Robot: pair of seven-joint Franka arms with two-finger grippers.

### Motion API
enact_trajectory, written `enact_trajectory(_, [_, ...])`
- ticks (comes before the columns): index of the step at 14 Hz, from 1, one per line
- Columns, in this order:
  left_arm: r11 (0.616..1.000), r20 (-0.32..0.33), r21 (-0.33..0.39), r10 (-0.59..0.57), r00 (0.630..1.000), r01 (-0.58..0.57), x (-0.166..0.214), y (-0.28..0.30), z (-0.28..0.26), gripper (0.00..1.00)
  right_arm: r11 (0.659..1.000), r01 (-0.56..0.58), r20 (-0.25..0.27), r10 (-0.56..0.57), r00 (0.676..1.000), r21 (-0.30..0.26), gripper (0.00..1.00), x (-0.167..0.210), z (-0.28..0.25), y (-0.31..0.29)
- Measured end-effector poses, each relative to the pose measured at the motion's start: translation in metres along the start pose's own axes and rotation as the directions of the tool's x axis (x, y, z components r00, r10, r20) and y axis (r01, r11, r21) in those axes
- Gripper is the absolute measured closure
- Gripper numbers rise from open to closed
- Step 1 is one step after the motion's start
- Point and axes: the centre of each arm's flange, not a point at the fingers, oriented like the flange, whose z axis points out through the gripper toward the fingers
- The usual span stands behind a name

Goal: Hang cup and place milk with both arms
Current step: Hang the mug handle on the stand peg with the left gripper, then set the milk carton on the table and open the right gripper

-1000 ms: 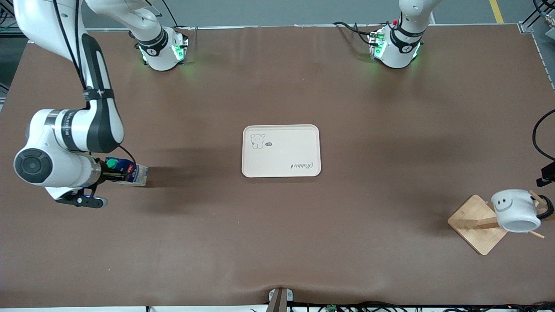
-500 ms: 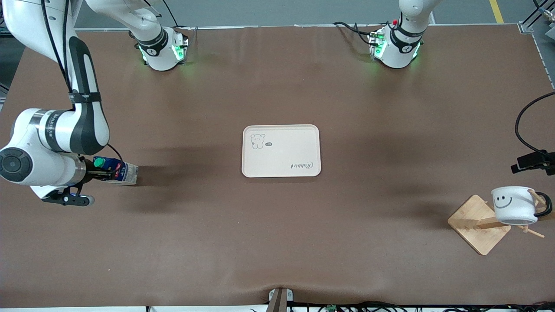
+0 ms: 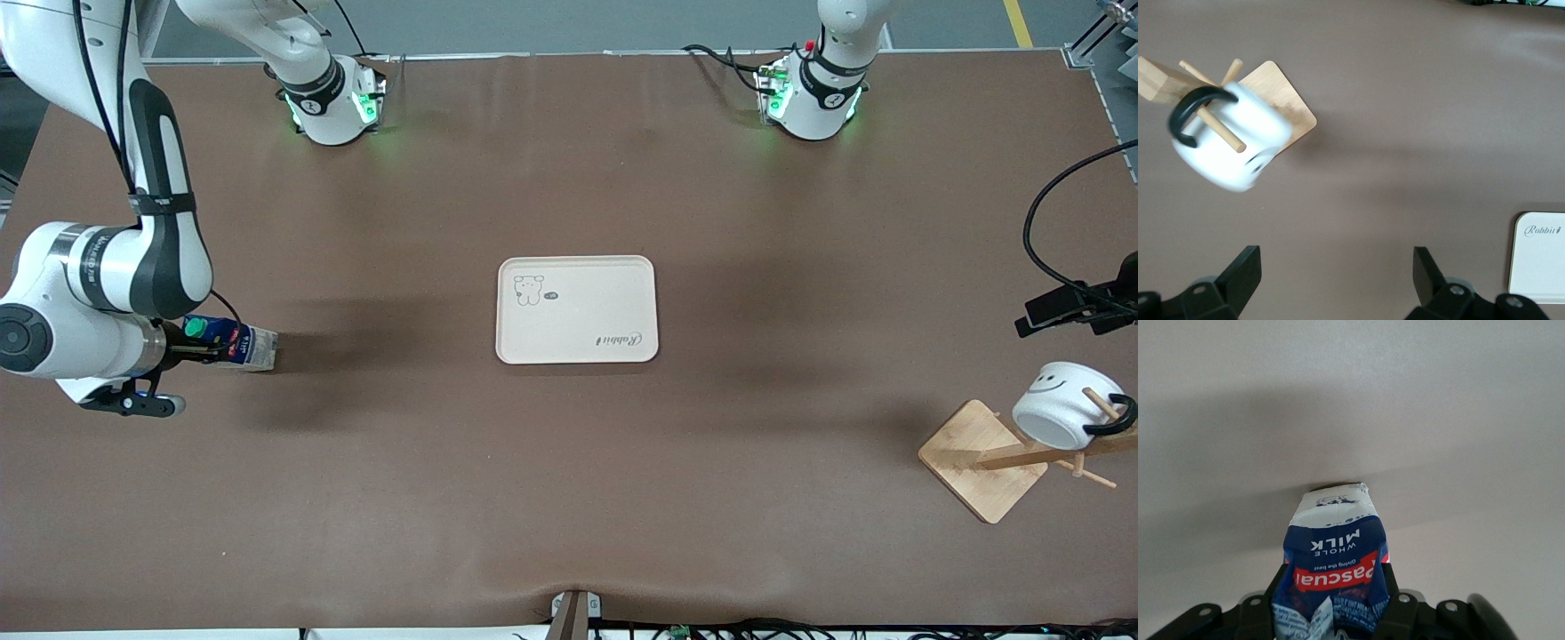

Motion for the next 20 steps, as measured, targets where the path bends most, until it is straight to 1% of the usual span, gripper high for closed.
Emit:
enact_trajectory(2, [1.0,0.003,0.005,0.007,1.0,-0.007,-0.004,0.006,-0.005,0.0,1.0,-0.002,0.009,0.002,1.0,0.001,0.44,-0.001,0.005,0.002])
enact_trajectory(7, [0.999,-0.018,0.016,0.049,0.999,-0.048,-0.012,0.034,-0.025,0.0,1.0,-0.007,0.005,0.007,1.0,0.008,0.44,-0.003,0.007,0.003])
enact_trajectory(9, [0.996,-0.028,0.043,0.074,0.997,-0.073,-0.022,0.055,-0.04,0.0,1.0,-0.007,0.001,0.007,1.0,0.01,0.44,-0.004,0.007,0.004])
enact_trajectory(10, [0.994,-0.016,0.068,0.084,0.996,-0.083,-0.03,0.067,-0.046,0.0,1.0,-0.008,0.0,0.008,1.0,0.011,0.4,-0.005,0.008,0.004])
enact_trajectory(11, [0.991,-0.002,0.093,0.092,0.996,-0.091,-0.038,0.078,-0.053,0.0,1.0,-0.008,0.002,0.008,1.0,0.011,0.33,-0.005,0.009,0.004])
enact_trajectory(13, [0.986,0.024,0.134,0.096,0.995,-0.099,-0.055,0.093,-0.066,0.0,1.0,-0.008,0.008,0.008,1.0,0.012,0.09,-0.006,0.013,0.004])
enact_trajectory(14, [0.984,0.034,0.147,0.092,0.995,-0.096,-0.062,0.095,-0.072,0.0,1.0,-0.005,0.01,0.005,1.0,0.014,0.01,-0.007,0.015,0.004])
enact_trajectory(15, [0.983,0.041,0.156,0.087,0.995,-0.092,-0.067,0.094,-0.077,0.0,1.0,-0.001,0.012,0.001,1.0,0.018,0.0,-0.007,0.016,0.004])
enact_trajectory(20, [0.981,0.077,0.173,0.071,0.994,-0.084,-0.085,0.093,-0.089,0.0,0.999,0.016,0.016,-0.017,1.0,0.035,0.0,-0.007,0.02,0.013])
